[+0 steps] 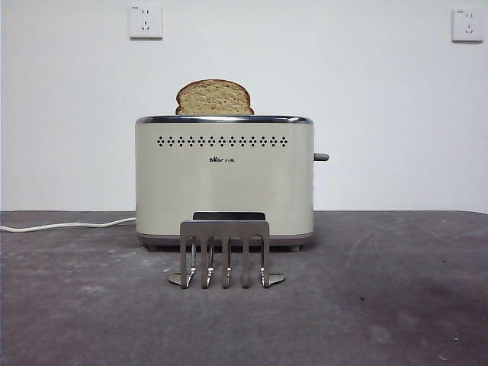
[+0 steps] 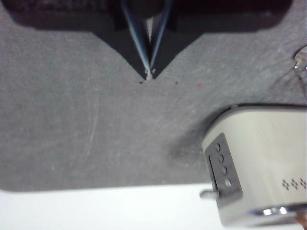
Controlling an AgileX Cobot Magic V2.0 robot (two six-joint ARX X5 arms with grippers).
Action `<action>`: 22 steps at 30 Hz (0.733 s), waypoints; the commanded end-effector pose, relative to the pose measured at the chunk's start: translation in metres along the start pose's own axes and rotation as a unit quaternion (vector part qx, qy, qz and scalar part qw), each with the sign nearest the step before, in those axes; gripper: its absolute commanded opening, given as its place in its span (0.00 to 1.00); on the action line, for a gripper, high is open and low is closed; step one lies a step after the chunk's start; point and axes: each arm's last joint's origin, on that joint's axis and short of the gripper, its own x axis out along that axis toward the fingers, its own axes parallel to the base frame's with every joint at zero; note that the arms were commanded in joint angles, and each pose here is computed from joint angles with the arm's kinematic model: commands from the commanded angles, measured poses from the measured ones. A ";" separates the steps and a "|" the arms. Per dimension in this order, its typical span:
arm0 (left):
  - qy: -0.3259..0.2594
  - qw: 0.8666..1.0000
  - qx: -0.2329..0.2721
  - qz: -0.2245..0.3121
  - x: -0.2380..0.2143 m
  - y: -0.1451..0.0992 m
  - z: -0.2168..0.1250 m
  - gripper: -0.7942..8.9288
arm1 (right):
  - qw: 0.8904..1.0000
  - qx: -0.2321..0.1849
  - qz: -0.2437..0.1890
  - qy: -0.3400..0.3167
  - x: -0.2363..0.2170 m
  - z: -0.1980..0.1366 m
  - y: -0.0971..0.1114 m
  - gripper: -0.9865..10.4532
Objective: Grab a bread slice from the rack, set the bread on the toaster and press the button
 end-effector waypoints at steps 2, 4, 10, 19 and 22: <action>0.005 1.000 -0.004 0.002 0.001 0.000 -0.004 0.08 | 1.000 0.024 -0.001 0.007 0.001 -0.005 0.000 0.09; 0.005 1.000 -0.004 0.002 0.001 0.000 -0.004 0.08 | 0.999 0.047 0.000 0.006 0.001 -0.004 0.000 0.09; 0.005 1.000 -0.004 0.002 0.001 0.000 -0.004 0.08 | 0.999 0.047 0.000 0.006 0.001 -0.004 0.000 0.09; 0.005 1.000 -0.004 0.002 0.001 0.000 -0.004 0.08 | 0.999 0.047 0.000 0.006 0.001 -0.004 0.000 0.09; 0.005 1.000 -0.004 0.002 0.001 0.000 -0.004 0.08 | 0.999 0.047 0.000 0.006 0.001 -0.004 0.000 0.09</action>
